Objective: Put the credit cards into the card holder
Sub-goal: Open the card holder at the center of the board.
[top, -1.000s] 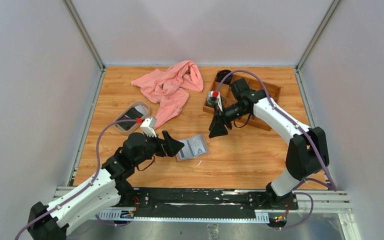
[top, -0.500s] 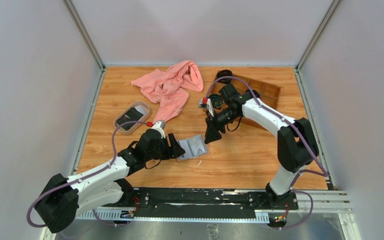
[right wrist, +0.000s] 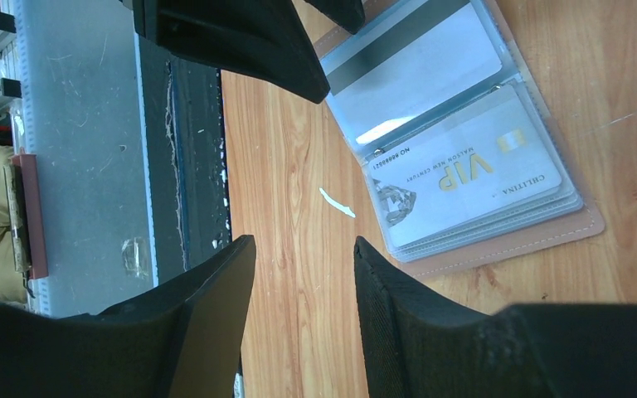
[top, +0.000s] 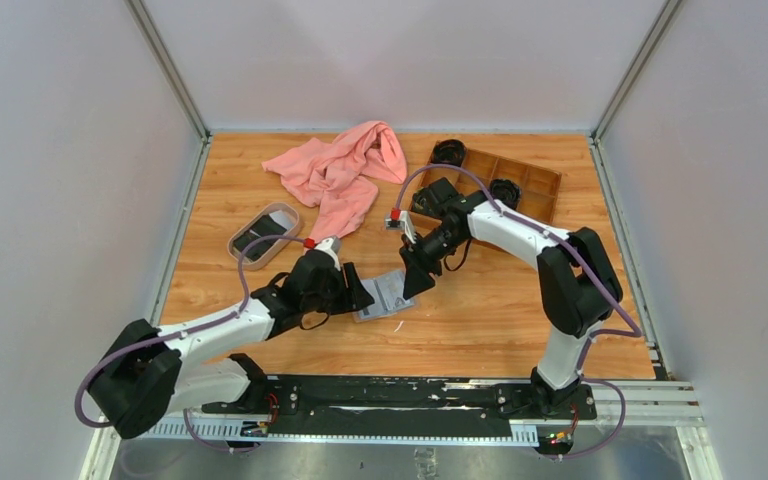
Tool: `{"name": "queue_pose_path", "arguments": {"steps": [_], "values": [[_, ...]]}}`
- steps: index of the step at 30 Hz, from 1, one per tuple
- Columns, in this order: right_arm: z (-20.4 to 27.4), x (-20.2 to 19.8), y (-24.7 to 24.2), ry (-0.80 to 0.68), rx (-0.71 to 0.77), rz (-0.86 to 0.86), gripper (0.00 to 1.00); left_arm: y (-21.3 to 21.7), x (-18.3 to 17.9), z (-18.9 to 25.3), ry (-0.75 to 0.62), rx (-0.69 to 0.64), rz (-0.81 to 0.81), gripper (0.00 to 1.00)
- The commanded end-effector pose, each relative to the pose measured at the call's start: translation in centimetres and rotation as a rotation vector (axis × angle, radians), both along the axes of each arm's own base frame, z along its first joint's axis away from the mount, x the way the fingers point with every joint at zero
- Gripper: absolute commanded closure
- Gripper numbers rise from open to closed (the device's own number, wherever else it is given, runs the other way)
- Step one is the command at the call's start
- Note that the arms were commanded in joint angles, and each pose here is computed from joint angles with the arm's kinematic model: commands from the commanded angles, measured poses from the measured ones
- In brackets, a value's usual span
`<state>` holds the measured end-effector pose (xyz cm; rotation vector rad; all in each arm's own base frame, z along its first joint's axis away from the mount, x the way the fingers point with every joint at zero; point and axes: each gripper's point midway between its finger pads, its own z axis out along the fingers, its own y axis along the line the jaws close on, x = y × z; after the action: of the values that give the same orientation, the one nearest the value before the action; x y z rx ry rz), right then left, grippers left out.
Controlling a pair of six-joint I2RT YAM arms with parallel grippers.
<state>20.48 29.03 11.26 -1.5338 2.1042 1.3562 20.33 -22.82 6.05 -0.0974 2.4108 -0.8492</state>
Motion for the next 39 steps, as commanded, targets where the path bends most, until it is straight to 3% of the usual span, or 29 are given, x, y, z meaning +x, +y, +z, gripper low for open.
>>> {"name": "queue_pose_path", "arguments": {"steps": [1,6,16,20,39], "values": [[-0.6,-0.2,0.4,0.029,-0.023,0.003,0.49,-1.1,1.2,0.9,-0.027,-0.019,-0.016,0.46],[-0.6,-0.2,0.5,0.032,-0.026,0.002,0.49,-1.3,1.5,0.1,-0.009,0.002,-0.024,0.49],[-0.9,-0.1,0.5,0.033,-0.04,-0.005,0.49,-1.1,1.4,0.3,0.0,-0.013,0.004,0.41],[-0.8,-0.1,0.5,0.035,-0.038,-0.005,0.49,0.3,1.3,-0.3,0.01,0.043,0.044,0.38],[-0.7,0.0,0.6,0.036,-0.034,-0.005,0.49,0.0,1.2,-1.8,0.112,0.09,0.028,0.36]]}}
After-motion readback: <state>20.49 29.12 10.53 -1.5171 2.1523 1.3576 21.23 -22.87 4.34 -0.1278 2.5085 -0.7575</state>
